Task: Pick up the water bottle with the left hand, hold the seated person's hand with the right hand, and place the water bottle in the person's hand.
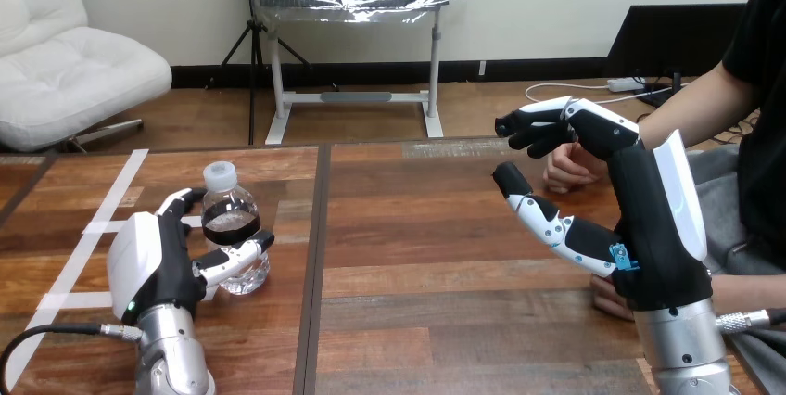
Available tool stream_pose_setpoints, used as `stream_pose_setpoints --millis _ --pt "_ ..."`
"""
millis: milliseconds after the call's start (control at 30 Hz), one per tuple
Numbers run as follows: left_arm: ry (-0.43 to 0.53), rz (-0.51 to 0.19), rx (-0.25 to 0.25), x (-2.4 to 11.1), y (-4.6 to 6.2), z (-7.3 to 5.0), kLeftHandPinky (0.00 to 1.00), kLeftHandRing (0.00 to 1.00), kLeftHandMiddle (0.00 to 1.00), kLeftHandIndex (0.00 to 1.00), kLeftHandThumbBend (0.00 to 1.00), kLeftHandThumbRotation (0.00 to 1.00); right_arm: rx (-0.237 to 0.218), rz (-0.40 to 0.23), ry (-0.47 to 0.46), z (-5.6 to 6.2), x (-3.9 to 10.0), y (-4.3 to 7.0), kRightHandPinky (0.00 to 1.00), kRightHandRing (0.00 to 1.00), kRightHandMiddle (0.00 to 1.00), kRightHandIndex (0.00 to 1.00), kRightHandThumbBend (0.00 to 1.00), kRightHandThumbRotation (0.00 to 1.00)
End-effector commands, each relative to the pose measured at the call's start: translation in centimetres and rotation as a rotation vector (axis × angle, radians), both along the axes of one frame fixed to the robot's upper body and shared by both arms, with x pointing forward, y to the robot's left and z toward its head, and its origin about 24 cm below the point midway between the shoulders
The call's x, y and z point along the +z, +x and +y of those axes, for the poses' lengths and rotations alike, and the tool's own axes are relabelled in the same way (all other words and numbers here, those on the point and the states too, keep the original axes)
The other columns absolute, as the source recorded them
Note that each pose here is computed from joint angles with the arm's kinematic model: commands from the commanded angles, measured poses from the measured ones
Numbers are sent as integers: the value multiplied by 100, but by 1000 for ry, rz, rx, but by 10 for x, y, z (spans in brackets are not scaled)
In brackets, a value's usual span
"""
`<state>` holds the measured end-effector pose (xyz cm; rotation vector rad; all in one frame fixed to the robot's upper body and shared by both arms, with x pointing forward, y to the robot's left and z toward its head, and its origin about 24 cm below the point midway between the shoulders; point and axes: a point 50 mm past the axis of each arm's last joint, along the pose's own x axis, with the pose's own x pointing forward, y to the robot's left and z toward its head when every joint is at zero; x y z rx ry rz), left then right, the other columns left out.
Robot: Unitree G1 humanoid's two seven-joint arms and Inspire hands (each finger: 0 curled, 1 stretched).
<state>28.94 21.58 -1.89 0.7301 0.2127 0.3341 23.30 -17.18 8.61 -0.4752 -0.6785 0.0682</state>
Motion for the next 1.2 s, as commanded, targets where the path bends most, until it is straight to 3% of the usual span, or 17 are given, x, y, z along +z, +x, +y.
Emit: stream_pose_setpoints --millis 0,300,700,1167 --pt "-21 -95 -33 24 23 -6 59 65 68 69 83 9 23 -92 -9 3 20 6 50 57 64 58 46 0" --pt "-79 -85 -29 20 25 -10 55 61 63 64 82 4 24 -90 -7 3 19 6 50 57 63 58 46 0" --pt "-145 -83 -42 18 28 -14 56 63 66 64 79 3 13 -88 -7 2 19 5 50 57 63 58 48 0" --pt "-153 -67 -38 20 33 -17 59 66 68 67 80 12 8 -90 -9 1 19 4 50 57 63 58 49 0"
